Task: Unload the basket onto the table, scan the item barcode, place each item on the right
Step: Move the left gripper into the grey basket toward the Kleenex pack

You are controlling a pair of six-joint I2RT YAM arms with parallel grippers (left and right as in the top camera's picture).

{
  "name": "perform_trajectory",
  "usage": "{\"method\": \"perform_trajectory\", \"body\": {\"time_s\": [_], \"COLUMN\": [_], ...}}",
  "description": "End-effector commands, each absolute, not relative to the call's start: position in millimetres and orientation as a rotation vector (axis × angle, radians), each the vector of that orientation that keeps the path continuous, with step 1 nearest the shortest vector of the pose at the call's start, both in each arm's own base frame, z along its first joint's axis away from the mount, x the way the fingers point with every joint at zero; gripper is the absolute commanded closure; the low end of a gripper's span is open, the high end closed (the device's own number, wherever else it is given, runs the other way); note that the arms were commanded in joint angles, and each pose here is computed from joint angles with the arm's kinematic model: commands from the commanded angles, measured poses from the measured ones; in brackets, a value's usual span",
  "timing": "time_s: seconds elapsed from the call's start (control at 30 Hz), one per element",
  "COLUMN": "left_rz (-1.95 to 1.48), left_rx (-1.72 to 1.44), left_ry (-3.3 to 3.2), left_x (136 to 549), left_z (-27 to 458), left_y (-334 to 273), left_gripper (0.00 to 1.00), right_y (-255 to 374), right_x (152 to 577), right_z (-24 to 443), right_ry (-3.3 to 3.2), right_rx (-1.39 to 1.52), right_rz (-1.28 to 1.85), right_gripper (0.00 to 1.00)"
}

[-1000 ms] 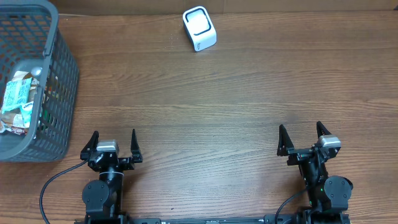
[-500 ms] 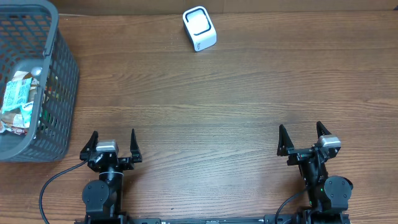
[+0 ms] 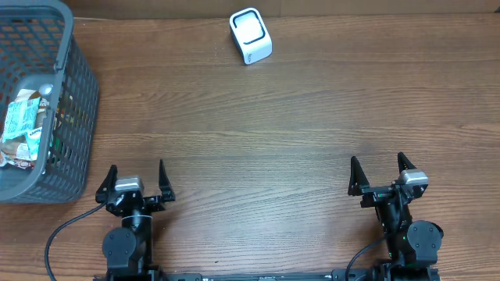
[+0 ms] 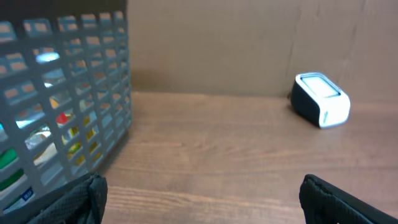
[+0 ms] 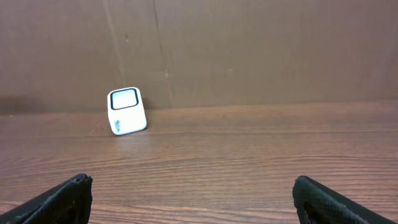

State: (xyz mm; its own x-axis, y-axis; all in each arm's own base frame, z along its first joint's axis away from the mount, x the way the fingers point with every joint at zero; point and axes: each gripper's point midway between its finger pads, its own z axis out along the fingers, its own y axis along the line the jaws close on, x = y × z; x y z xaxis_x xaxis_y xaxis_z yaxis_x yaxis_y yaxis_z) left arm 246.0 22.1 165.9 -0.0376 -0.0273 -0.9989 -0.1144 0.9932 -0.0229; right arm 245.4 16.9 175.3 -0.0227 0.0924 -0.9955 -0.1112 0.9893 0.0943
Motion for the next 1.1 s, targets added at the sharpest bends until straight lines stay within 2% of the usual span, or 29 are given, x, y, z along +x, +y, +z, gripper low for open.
{"method": "perform_trajectory", "body": {"time_s": [0.0,0.37,0.4,0.57,0.8,1.03,1.07], "left_rz": [0.012,-0.060,-0.065,-0.087,-0.108,-0.185,-0.195], "left_rx": [-0.114,-0.077,-0.080,-0.085,-0.093,-0.065,-0.067], "left_ry": [1.568,1.511,1.513,1.580,1.835,2.034,2.044], "left_x": [245,209,203,201,216,240,245], "left_z": [181,293,316,367,399,409,410], "left_y": [16,4,3,1,-3,-15,-16], "left_gripper": [0.00,0.00,0.01,0.01,0.00,0.03,0.00], "right_y": [15,15,15,15,15,15,15], "right_x": [246,246,246,246,246,246,246], "right_z": [173,173,173,173,173,173,173], "right_ry": [1.585,1.585,1.585,1.585,1.585,1.585,1.585], "right_rx": [-0.008,-0.008,-0.008,-0.008,-0.008,-0.008,-0.008], "right_rz": [0.156,0.156,0.156,0.156,0.156,0.156,0.156], "right_gripper": [0.00,0.00,0.00,0.00,0.00,0.00,0.00]}}
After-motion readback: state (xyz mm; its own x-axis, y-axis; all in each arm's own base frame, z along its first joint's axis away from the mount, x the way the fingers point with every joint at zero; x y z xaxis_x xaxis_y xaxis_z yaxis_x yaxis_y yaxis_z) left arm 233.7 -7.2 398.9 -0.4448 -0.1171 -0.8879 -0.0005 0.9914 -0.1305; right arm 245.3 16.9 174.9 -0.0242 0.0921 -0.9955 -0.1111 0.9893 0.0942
